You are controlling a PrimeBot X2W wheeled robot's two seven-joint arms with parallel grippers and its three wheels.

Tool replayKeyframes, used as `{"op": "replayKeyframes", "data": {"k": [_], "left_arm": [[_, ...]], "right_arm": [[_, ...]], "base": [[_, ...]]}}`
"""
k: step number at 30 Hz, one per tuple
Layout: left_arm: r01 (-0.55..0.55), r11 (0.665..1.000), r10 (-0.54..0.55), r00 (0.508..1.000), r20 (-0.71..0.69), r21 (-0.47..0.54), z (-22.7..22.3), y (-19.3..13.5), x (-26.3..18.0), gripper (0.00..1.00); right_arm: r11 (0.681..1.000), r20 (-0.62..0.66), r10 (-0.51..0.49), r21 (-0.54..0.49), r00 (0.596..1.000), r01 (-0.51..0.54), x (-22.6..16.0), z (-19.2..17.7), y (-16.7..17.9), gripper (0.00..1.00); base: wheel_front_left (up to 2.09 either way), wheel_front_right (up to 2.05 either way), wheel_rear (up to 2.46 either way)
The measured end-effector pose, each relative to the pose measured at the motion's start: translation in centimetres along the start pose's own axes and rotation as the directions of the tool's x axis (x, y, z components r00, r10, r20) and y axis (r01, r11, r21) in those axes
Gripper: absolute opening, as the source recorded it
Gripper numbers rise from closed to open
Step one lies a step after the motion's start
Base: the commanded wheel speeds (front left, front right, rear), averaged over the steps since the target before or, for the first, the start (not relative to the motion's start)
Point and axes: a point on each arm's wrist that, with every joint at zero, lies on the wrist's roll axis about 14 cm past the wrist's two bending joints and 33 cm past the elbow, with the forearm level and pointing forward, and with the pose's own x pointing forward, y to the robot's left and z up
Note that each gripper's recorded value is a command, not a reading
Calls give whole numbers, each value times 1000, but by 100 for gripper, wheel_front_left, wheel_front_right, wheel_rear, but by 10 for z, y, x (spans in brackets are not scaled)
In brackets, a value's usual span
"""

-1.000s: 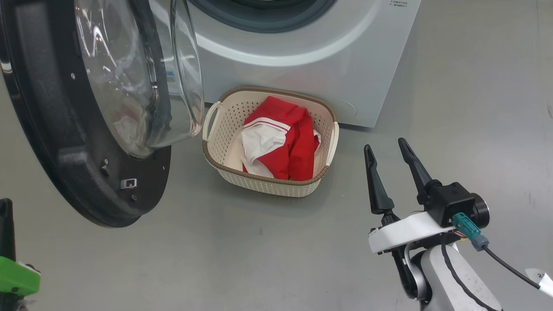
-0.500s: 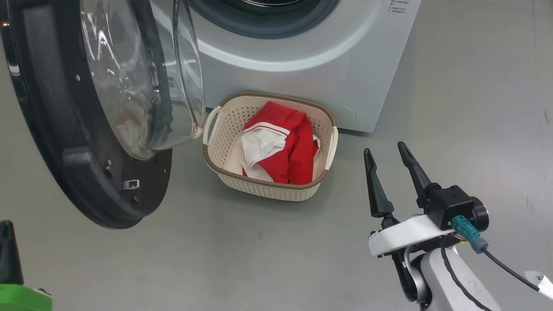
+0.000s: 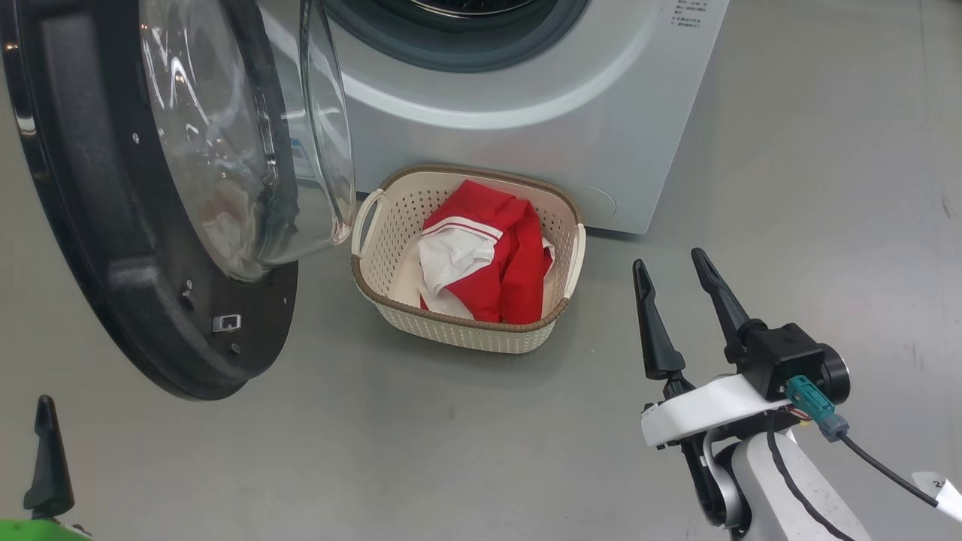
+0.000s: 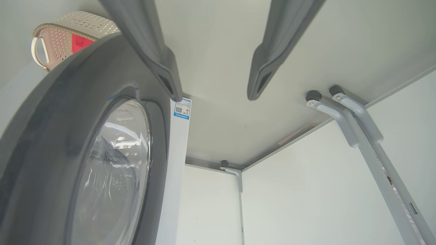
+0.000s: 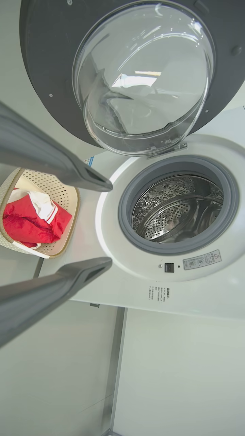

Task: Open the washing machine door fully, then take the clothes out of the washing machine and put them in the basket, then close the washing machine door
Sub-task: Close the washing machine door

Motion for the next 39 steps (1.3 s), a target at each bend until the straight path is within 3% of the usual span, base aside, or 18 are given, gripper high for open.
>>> {"op": "replayKeyframes", "data": {"k": [21, 39], "left_arm": [[40, 993, -53, 993, 107, 114, 34, -10, 10, 100], [33, 995, -44, 992, 119, 93, 33, -13, 8, 100]], "right_arm": [[1000, -5, 6, 2, 1000, -6, -6, 0, 4, 100], [1000, -4, 11, 3, 1000, -11, -7, 1, 5, 100]], "base": [[0, 0, 0], [0, 0, 0]]}}
